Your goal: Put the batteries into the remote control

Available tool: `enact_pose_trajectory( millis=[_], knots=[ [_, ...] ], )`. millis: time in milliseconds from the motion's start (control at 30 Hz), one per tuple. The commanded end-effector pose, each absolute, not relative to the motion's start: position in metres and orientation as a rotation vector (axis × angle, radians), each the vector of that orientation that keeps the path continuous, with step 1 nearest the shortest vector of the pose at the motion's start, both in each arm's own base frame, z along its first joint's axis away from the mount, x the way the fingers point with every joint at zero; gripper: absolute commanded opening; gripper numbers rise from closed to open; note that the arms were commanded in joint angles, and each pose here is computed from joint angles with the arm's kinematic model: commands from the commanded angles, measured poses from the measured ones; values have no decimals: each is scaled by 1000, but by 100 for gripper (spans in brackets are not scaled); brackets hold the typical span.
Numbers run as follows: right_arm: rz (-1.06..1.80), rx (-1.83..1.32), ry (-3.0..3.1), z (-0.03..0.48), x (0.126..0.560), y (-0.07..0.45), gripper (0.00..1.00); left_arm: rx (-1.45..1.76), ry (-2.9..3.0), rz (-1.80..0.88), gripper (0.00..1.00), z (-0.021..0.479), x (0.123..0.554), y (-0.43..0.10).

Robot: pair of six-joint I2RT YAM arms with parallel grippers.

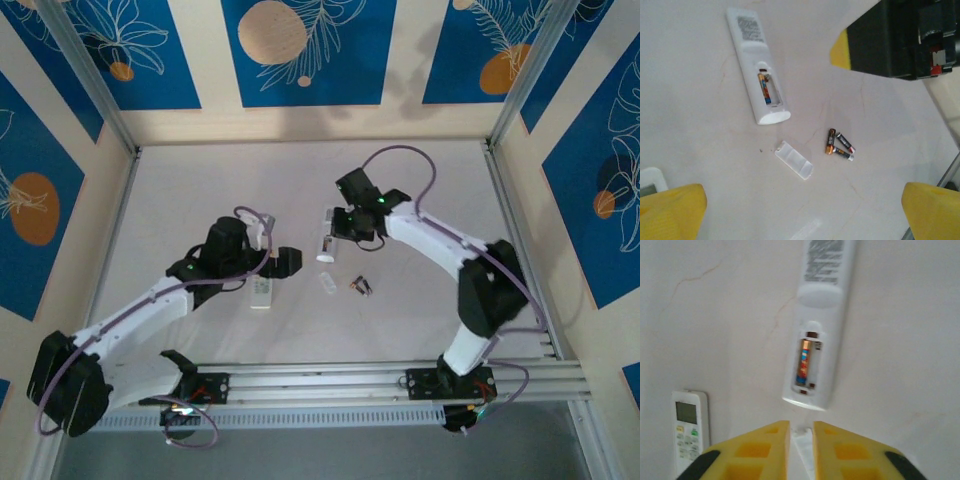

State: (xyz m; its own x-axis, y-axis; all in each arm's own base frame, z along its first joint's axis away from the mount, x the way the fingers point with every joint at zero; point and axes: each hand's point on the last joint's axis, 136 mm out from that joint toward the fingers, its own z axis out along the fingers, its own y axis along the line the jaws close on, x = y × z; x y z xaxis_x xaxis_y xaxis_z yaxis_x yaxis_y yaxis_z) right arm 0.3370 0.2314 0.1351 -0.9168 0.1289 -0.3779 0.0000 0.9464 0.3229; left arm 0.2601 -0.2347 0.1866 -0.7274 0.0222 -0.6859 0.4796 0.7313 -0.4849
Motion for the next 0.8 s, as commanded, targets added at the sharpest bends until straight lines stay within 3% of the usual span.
enact_pose_trajectory(
  millis=[0, 200, 400, 767],
  knots=[
    [217, 79, 2720, 119, 309, 182, 27, 733, 2072, -696, 100, 239, 250, -228],
    [127, 25, 2842, 86, 266, 157, 28, 1152, 1804, -569, 100, 267, 231, -234],
    [53, -20, 2972, 57, 245, 149, 28, 1151, 1642, -568, 100, 253, 225, -235],
    [102, -54, 3039, 30, 246, 166, 27, 1147, 1663, -506, 100, 242, 225, -226]
  ],
)
